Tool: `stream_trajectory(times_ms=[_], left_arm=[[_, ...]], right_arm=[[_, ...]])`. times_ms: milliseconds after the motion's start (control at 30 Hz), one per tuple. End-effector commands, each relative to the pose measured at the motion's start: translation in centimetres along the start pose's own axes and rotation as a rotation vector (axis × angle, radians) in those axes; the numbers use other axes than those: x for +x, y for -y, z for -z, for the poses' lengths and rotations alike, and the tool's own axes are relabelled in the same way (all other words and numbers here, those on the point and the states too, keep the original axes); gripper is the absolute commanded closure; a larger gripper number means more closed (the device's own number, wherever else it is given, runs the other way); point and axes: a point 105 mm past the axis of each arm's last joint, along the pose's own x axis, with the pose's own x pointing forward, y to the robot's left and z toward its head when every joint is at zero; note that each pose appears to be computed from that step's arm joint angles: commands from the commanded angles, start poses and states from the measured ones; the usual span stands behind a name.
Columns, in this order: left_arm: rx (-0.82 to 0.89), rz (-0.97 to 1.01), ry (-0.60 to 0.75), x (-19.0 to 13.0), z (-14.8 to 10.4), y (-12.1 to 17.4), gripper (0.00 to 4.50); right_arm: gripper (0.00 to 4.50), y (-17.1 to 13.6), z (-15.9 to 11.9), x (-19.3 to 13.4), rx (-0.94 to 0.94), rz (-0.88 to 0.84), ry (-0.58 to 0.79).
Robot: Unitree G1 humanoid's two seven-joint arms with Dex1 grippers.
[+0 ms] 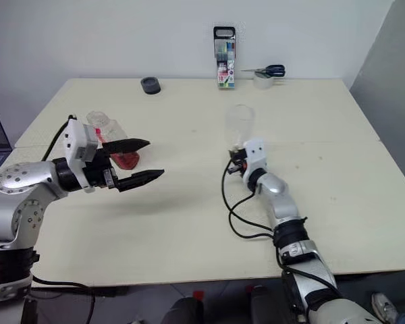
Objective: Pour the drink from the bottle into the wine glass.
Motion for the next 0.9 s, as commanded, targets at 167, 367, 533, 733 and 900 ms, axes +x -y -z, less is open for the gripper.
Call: stream_trajectory(times_ms=[167, 367, 533, 733, 900], left_arm=[[0.051, -0.077, 0.023, -2.0, -2.6, -1.2, 0.00], [0.056, -0.075, 0.011, -2.3, -2.9, -1.0, 0.00], [0.057, -0.066, 0.003, -2.1, -2.8, -0.6, 0.00], [0.065, -0.066, 0.008, -2.0, -3.0, -0.7, 0.00], [0.070, -0.062, 0.013, -1.8, -3.1, -0.8, 0.00]], right_arm=[[4.36, -5.0, -0.7, 1.6, -0.033, -0.163, 0.032], [4.36, -6.1, 0.1, 1.8, -0.024, -0.202, 0.009], [4.36, -6.3, 0.8, 2.1, -0.022, -0.206, -0.021], [4.36, -6.2, 1.1, 2.1, -0.020, -0.206, -0.035], [3.64, -6.3, 1.0, 2.2, -0.019, -0.207, -0.031]])
